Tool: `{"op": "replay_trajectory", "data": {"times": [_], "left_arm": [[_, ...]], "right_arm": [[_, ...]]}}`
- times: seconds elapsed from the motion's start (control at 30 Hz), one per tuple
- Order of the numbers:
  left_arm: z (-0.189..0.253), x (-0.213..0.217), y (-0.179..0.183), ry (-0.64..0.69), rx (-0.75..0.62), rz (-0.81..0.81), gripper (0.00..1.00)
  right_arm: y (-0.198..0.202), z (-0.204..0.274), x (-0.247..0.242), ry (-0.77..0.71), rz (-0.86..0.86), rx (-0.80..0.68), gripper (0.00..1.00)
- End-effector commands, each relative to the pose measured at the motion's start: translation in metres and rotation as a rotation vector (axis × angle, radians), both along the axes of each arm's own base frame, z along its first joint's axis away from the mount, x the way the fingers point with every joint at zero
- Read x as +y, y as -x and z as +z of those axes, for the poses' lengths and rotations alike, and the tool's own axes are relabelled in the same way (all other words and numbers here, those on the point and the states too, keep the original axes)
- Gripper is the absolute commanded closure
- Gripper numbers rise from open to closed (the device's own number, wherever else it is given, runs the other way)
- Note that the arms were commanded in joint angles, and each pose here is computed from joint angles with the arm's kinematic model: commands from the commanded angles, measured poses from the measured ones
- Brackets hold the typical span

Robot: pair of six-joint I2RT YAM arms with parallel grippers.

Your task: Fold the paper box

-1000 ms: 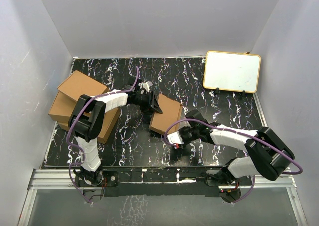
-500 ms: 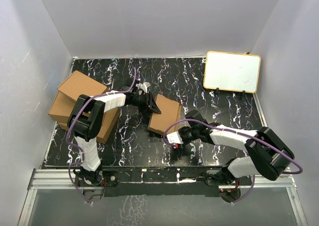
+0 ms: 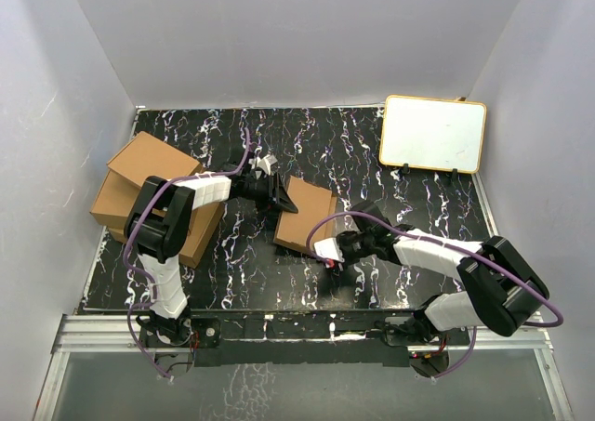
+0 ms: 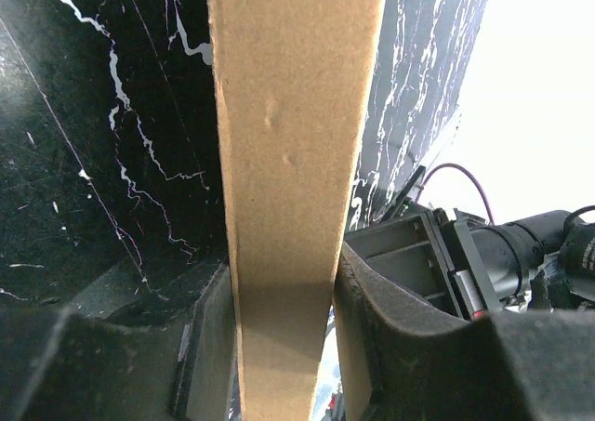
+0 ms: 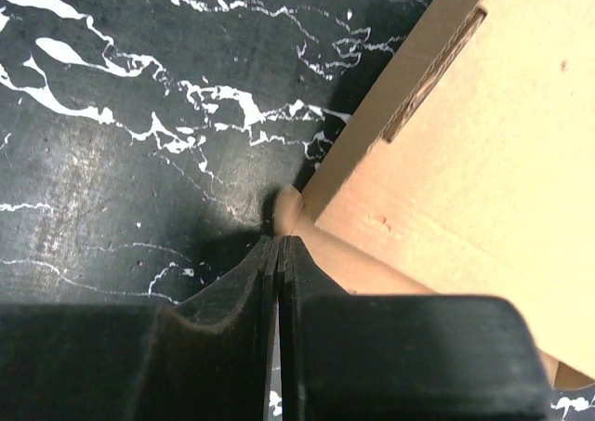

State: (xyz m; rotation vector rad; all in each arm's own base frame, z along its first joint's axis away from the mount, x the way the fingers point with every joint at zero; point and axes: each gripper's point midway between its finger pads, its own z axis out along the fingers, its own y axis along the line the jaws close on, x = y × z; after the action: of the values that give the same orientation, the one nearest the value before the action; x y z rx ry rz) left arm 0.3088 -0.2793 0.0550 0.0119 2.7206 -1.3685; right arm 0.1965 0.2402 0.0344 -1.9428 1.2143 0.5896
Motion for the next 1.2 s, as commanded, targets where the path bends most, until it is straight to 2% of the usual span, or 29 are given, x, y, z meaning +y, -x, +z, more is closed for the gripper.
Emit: {"op": "replay_trajectory", "data": {"times": [0.0,0.3,0.5,1.17], "left_arm": [[-0.035,0.024,0.011,-0.135,0.054,0.036,1.00],[-0.037,0.025,0.013,-0.120,0.069,0.040,1.00],[-0.037,0.024,0.013,-0.115,0.074,0.044,1.00],[-0.037,0.024,0.013,-0.116,0.082,0.043,1.00]], "right_arm": [[-0.009,0.007,0.000,-0.002,-0.017,0.004,0.92],[-0.010,0.011,0.001,-0.013,-0.022,0.024,0.92],[-0.008,0.023,0.006,-0.080,-0.016,-0.015,0.72],[0.003,0.011,0.018,-0.026,0.030,-0.018,0.72]]}}
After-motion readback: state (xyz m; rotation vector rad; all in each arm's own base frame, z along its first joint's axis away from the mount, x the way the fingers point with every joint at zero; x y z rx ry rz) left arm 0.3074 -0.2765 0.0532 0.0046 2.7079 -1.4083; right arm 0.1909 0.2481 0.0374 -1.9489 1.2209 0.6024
